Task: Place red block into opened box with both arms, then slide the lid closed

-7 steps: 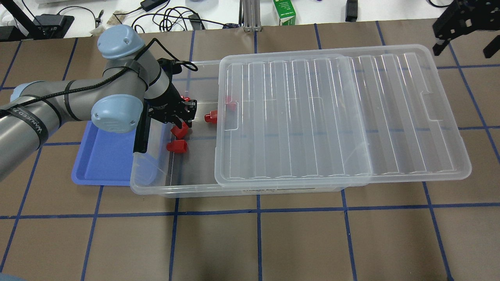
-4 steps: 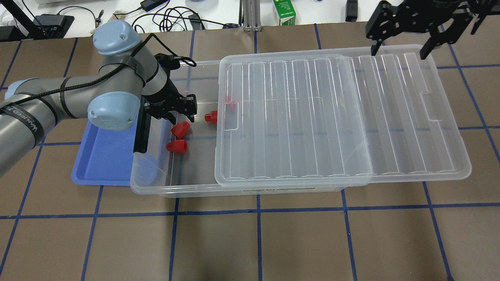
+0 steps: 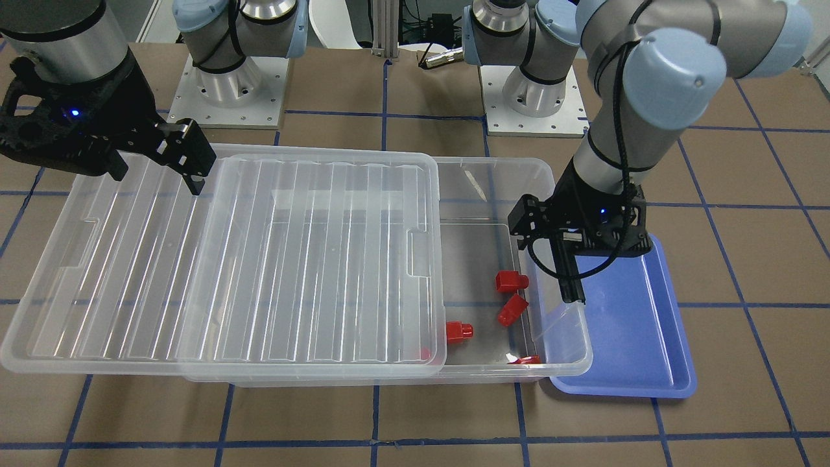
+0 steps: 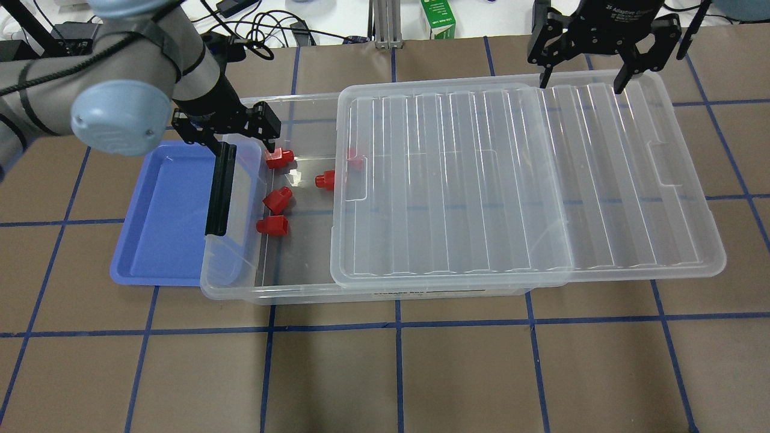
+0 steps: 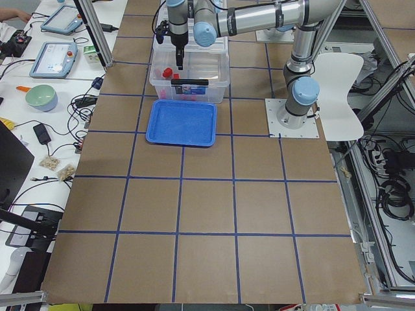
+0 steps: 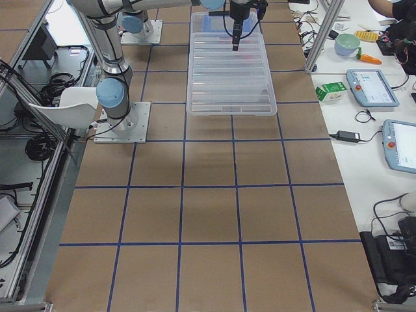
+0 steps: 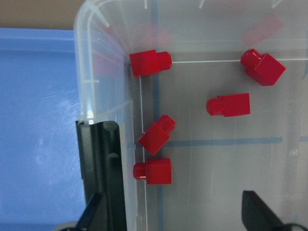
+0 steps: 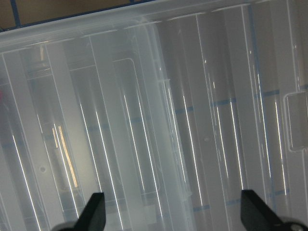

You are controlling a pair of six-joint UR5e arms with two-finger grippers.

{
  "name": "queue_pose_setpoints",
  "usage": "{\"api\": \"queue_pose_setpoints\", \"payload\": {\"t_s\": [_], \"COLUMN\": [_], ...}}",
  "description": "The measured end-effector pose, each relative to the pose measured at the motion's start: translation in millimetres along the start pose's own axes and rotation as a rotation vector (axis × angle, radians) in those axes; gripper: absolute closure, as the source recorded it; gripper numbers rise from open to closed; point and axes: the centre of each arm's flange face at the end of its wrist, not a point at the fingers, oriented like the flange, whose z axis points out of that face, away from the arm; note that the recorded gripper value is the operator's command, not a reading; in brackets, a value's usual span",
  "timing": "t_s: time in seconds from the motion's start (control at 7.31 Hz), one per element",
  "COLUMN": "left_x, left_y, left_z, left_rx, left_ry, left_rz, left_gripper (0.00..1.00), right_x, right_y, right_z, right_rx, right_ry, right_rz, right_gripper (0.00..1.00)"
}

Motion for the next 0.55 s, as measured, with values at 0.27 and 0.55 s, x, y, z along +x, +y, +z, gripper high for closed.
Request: {"api": "queue_pose_setpoints", "payload": {"t_s": [0.27, 0.55], "left_x": [-7.8, -8.0], "left_y": [14.9, 28.7], "left_z": [-55.6, -81.1], "left_rx": [0.010, 0.041], "left_ry": [-0.056, -0.043], "left_rz": [-0.005, -0.009], "left_gripper": [0.00, 0.00], "right_x": [37.2, 131.4], "right_y": [-16.0, -39.7], "right_z": [1.2, 4.4], "right_rx": [-0.002, -0.018], "right_ry": [0.031, 0.033], "right_rz": [-0.012, -0.057], "right_gripper": [0.00, 0.00]}}
